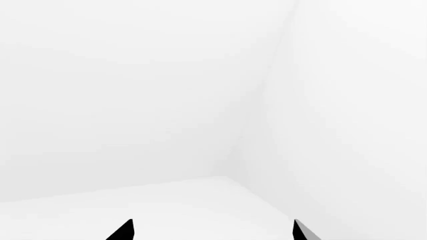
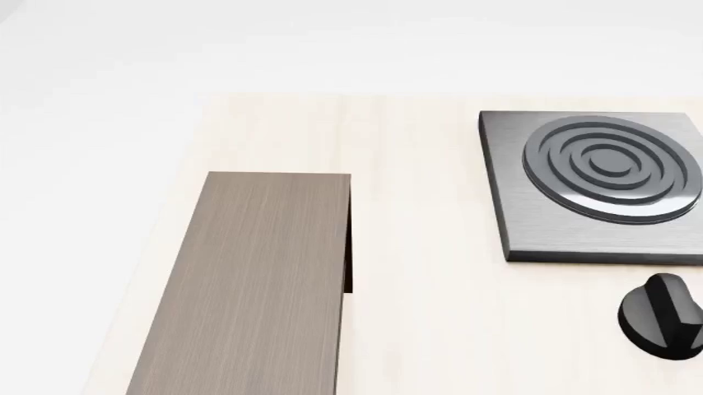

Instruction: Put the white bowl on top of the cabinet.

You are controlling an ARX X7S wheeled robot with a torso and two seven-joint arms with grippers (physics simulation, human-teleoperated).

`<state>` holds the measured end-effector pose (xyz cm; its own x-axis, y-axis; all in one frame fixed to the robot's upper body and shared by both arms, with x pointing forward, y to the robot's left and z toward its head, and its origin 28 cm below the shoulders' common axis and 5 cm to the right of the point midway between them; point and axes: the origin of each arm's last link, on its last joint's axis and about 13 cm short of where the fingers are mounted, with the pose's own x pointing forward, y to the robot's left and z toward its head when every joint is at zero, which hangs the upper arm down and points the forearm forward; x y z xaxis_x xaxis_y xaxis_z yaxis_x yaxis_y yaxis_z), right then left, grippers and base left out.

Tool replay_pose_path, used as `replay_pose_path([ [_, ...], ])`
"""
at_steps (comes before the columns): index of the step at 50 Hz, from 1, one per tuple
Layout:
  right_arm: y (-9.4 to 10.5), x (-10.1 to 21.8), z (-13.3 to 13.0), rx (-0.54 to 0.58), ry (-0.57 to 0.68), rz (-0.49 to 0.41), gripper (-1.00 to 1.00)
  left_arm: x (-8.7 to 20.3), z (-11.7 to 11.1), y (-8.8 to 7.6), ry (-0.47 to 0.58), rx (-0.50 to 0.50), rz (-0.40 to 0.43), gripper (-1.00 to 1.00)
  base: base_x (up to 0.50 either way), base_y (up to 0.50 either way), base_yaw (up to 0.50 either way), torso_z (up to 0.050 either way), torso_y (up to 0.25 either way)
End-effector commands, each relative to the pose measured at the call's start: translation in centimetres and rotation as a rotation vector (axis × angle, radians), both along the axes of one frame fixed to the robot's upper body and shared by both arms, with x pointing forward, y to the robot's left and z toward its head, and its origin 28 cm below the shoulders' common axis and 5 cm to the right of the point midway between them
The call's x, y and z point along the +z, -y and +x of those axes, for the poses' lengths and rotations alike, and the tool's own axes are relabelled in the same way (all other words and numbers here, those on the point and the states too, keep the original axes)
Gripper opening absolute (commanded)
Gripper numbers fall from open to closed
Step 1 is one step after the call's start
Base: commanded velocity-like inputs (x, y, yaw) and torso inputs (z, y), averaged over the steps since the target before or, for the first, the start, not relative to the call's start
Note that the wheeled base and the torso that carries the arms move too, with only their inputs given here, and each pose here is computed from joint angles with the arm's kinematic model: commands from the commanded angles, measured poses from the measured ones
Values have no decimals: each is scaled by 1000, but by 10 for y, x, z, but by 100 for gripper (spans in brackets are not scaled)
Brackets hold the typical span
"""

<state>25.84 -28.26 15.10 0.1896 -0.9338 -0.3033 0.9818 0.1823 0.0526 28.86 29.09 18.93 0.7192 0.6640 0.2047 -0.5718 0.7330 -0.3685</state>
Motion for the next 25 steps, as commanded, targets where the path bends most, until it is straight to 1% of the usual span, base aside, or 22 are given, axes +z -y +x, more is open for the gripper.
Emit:
replay_pose_path([
  [1,5,-2,-4,0,65,62,100,0,0,0,-2,0,1,100,0,0,0,0,0],
  [3,7,-3,-6,-7,72,68,100,0,0,0,-2,-1,2,100,0,0,0,0,0],
  [5,8,-3,-7,-1,96,92,100,-1,1,1,-3,-1,2,100,0,0,0,0,0],
  [6,9,-3,-7,-5,96,88,100,-1,1,1,-3,-2,2,100,0,0,0,0,0],
  [7,9,-3,-8,1,123,109,100,-1,1,1,-3,-1,2,100,0,0,0,0,0],
  [9,10,-3,-9,-10,116,98,100,-1,1,0,-3,-2,2,100,0,0,0,0,0],
  [18,15,-5,-13,-23,147,120,100,0,0,0,-4,0,2,100,0,0,0,0,0],
  [20,16,-5,-13,-17,161,137,100,-1,0,1,-4,-1,3,100,0,0,0,0,0],
  [25,18,-5,-14,-24,169,133,100,-1,0,1,-5,0,3,100,0,0,0,0,0],
])
